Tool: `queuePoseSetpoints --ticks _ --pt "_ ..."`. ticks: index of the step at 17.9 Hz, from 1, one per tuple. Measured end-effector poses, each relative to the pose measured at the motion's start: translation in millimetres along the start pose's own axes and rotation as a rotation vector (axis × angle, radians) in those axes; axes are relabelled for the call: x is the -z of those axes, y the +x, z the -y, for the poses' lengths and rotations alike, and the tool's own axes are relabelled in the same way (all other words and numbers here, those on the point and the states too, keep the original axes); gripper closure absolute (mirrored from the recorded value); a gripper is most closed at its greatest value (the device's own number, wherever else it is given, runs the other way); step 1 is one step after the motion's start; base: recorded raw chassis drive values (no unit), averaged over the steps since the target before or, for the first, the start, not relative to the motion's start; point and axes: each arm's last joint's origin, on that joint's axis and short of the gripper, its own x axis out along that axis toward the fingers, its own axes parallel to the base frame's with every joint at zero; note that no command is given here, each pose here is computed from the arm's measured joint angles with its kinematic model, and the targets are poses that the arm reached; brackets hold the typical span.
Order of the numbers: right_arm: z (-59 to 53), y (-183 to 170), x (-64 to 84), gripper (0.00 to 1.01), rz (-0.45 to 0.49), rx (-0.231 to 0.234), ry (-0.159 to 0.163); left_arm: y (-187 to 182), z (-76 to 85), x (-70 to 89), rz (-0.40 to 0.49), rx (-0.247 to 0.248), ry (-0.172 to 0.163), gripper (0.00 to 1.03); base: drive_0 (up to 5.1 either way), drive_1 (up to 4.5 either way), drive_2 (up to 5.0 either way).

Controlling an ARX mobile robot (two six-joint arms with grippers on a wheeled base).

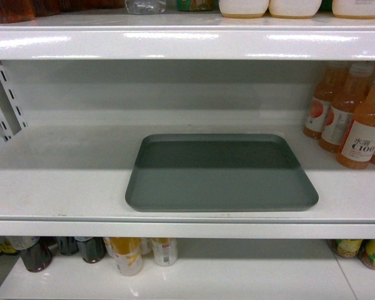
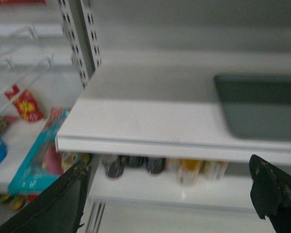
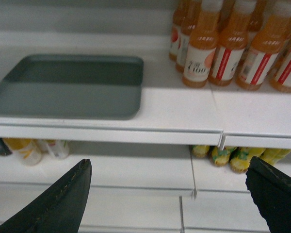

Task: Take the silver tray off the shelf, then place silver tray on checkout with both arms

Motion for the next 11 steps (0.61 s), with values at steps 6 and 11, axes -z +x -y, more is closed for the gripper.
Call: queuePoseSetpoints --ticks 6,11 --pt "-3.4 78 -7.3 0.03 -0.224 -0.1 0.019 92 27.4 -2.3 -0.263 0.064 0.02 0.05 0.0 0.0 0.0" --pt "-7.9 161 -0.8 0.03 -0.333 -0.129 0.072 176 68.6 25.1 -0.513 0.124 -0.008 0.05 0.0 0.0 0.0"
